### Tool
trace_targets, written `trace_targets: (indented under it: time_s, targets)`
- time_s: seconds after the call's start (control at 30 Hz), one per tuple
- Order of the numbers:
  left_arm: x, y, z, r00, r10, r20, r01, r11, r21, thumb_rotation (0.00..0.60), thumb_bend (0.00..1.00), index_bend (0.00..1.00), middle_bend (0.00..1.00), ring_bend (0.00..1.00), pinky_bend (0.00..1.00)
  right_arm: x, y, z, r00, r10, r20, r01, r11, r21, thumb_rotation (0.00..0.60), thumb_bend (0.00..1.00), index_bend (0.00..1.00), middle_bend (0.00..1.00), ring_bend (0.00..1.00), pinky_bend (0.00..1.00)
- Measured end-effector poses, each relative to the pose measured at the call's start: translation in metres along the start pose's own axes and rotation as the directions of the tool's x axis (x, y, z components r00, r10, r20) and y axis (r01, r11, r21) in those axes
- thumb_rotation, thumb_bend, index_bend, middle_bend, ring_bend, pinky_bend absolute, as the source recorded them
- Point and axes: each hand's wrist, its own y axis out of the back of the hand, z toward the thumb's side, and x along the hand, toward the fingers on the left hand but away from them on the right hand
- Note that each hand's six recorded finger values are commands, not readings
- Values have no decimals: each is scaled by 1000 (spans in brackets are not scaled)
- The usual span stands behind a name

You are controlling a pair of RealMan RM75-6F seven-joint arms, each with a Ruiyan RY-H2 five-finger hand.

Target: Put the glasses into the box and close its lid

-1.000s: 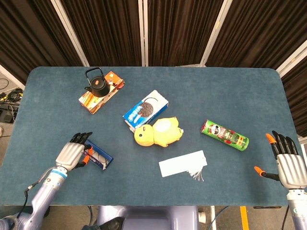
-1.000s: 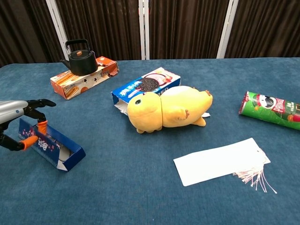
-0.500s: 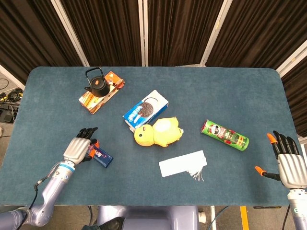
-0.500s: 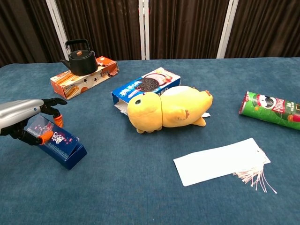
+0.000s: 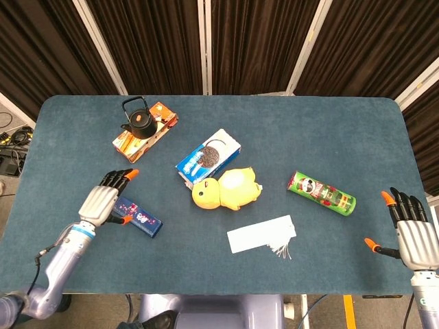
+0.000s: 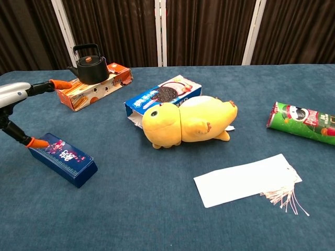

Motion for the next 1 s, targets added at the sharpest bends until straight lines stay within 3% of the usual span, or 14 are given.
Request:
trace_targets:
  time_s: [0.27, 0.43, 0.6, 0.7, 1.0]
  targets:
    - [-3, -22, -8, 990, -141, 14, 139, 985, 103, 600, 172, 32, 0, 0, 0, 0, -2, 1, 1000, 5, 0, -5, 1000, 5, 600, 0, 0, 0, 0, 0]
    - [3, -39, -8, 984, -179, 6, 176, 973, 152, 600, 190, 81, 21, 4, 2, -1, -2, -1, 1000, 7, 5, -7, 1000, 5, 600, 0, 0, 0, 0, 0]
    - [9, -48, -4, 985, -175, 11, 171, 971, 169, 600, 206, 229, 182, 143, 148, -1, -1, -2, 1000, 5, 8, -5, 1000, 3, 600, 0, 0, 0, 0, 0]
    - [10, -51, -1, 986, -165, 16, 160, 971, 177, 600, 225, 311, 253, 206, 179, -1, -1, -2, 1000, 5, 8, -5, 1000, 2, 600, 0, 0, 0, 0, 0]
    - [12, -53, 3, 989, -148, 18, 142, 972, 189, 600, 277, 408, 335, 280, 251, -1, -1, -2, 1000, 4, 7, -4, 1000, 0, 600, 0, 0, 0, 0, 0]
